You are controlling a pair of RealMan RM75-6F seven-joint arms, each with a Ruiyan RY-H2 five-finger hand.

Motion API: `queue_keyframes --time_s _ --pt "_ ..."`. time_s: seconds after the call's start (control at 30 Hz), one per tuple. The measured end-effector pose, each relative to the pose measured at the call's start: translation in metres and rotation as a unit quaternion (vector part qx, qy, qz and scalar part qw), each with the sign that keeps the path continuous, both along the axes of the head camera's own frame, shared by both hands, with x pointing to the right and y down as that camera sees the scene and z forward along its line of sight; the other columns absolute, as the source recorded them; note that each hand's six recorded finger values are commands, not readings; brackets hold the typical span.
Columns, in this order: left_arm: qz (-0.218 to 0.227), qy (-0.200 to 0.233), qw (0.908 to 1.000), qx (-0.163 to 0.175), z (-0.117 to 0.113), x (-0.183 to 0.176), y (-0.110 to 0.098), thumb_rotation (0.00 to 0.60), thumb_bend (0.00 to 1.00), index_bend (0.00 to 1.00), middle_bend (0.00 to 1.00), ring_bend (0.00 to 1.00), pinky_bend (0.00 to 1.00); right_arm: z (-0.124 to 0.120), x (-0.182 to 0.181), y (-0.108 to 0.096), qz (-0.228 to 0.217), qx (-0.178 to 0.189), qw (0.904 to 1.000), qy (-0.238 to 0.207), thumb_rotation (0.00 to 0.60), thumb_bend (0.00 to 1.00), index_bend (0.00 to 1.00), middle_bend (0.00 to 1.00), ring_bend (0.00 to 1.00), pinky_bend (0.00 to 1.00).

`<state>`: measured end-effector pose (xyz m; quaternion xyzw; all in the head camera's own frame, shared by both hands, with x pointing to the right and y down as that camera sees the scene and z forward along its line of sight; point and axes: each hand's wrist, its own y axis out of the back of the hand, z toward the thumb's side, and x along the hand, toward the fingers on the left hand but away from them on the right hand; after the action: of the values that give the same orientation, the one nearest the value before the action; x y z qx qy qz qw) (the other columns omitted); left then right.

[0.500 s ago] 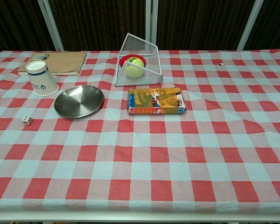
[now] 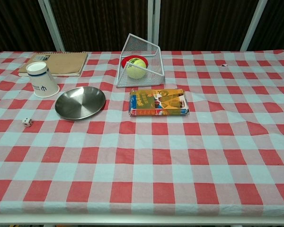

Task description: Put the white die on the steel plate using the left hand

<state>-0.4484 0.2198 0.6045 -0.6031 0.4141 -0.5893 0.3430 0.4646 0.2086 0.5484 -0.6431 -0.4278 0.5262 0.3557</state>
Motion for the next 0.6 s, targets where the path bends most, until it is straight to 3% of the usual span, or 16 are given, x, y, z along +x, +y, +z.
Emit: queue_keyframes --time_s 0.2,0.3,0.4,0.6 --pt "0.02 0.02 0.9996 -0.003 0.003 0.01 -0.014 0.6 0.19 0.26 0.16 0.06 0.04 -0.001 -0.001 -0.001 -0.007 0.001 1.0 0.0 0.6 0.22 0.08 0.07 0.0 0.0" --pt "0.036 0.046 0.9981 -0.02 0.011 0.019 -0.024 0.6 0.19 0.27 0.2 0.1 0.08 -0.002 -0.001 -0.002 -0.01 0.002 0.9999 0.001 0.6 0.22 0.08 0.07 0.0 0.0" --pt "0.059 0.072 0.9947 -0.043 0.024 0.033 -0.038 0.6 0.19 0.3 0.32 0.23 0.22 -0.003 -0.002 -0.003 -0.012 0.002 0.9999 0.002 0.6 0.22 0.08 0.07 0.0 0.0" --pt "0.105 0.103 0.9854 -0.086 0.062 0.067 -0.064 0.6 0.19 0.36 0.55 0.53 0.62 -0.002 -0.003 -0.005 -0.015 -0.001 0.9999 0.004 0.6 0.22 0.08 0.07 0.0 0.0"
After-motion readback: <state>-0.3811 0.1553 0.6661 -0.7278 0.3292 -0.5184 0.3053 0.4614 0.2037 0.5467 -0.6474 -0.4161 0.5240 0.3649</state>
